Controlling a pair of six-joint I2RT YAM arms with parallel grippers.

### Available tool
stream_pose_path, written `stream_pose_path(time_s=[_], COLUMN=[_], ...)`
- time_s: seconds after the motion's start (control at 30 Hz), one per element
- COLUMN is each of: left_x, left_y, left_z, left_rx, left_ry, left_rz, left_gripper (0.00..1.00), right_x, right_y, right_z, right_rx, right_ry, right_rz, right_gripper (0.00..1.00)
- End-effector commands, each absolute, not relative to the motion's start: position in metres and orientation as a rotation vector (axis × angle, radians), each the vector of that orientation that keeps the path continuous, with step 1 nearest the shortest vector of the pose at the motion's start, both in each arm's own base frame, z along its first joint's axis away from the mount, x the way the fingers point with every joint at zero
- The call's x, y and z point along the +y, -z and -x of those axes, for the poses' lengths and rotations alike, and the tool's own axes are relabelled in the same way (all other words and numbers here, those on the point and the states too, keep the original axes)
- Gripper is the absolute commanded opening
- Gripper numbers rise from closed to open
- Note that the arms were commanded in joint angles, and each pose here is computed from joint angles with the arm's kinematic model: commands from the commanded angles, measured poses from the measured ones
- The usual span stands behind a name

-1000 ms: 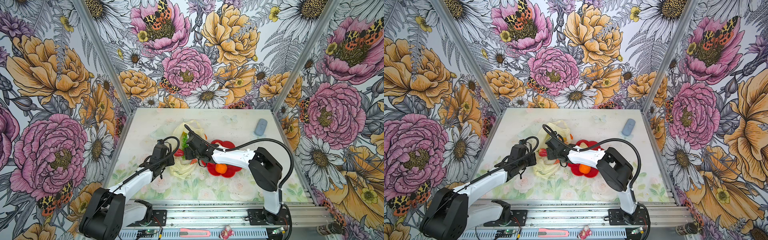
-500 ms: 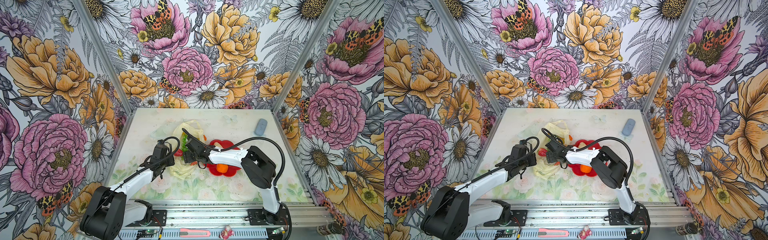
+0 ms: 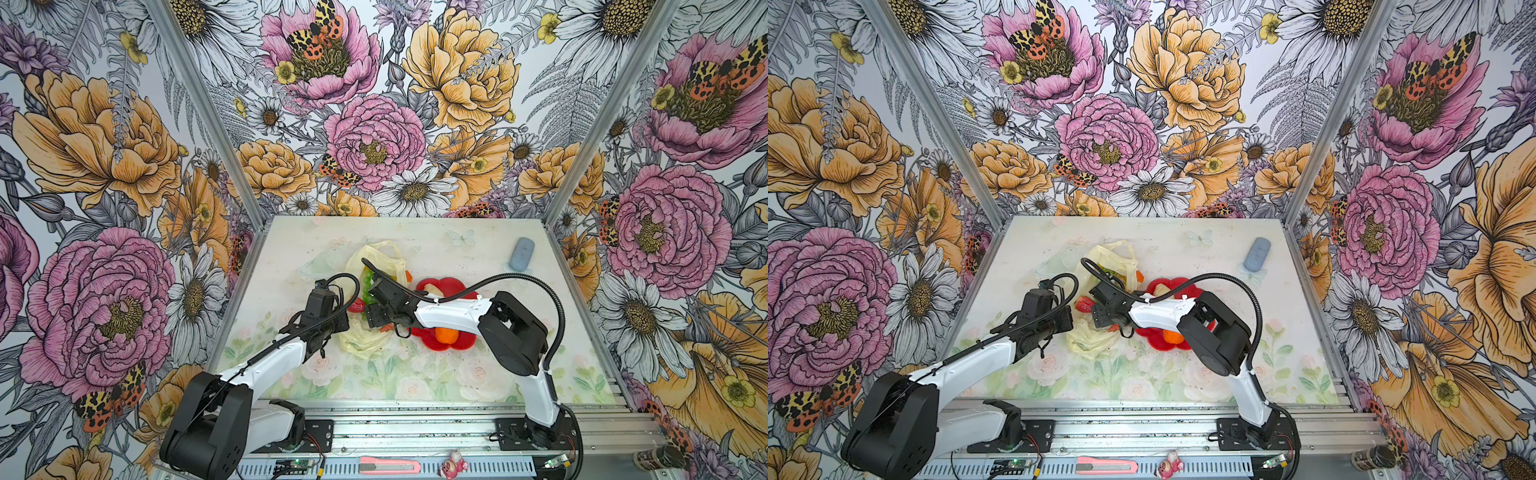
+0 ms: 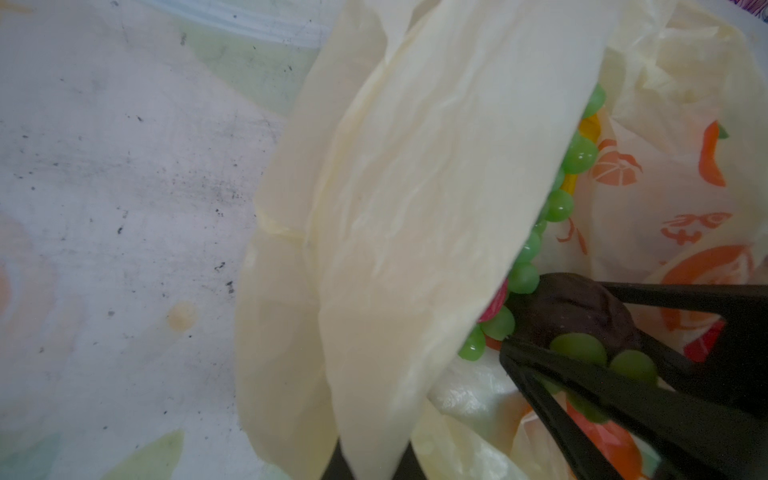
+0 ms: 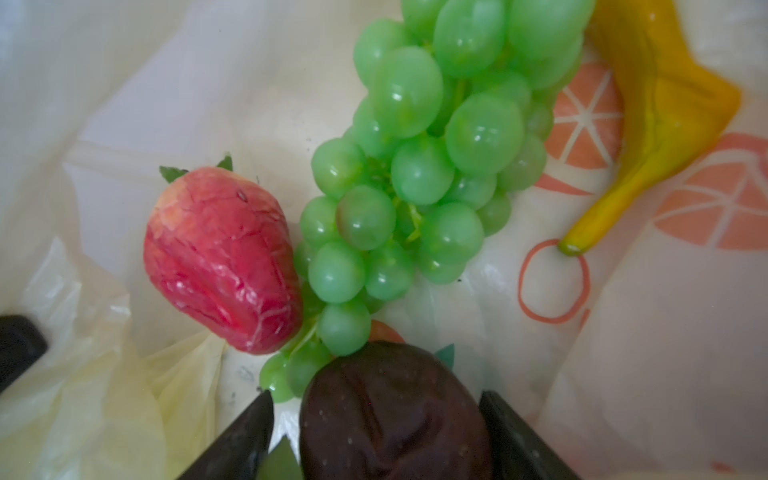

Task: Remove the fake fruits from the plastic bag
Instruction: 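Reach the right gripper into the bag toward the dark plum, then grasp the dark plum and lift it over the red bowl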

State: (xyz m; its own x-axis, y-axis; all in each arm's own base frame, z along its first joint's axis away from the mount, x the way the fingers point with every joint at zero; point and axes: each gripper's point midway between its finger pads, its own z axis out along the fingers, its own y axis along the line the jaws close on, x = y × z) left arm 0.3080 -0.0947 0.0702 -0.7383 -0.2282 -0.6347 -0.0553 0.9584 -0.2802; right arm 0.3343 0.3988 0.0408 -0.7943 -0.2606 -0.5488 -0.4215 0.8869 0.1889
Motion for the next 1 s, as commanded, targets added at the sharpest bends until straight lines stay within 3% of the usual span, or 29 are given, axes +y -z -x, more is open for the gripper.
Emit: stream_pose_path(time_s=[0.0,0.17,0.6,0.97], left_x=[-0.097,-0.097,-0.096,-0.096], left_y=[-0.081,-0.081,-0.081,-0.082], left_z=[-0.317,-0.317,-0.316,-0.316], left_rx=[2.349,2.348,2.349,2.345], left_ry=[0.310,0.307,0.304,0.305], left_rz=[0.173,0.174,0.175,0.176], left_gripper=[0.00,0.00,0.00,0.00], right_x=[0.399,0.402,0.399,0.313], right_y=[-0.044,-0.063,-0.125,-0.173], right_z=[-0.337,-0.337,-0.336,-0.347], right_rx=[2.524,2.494,2.429,2.373], right_ry=[-0.398,-0.436,-0.623,-0.648], right_rz=[0.496,0.497,0.450,0.244], right_gripper=[0.71,0.65,0.64,0.64])
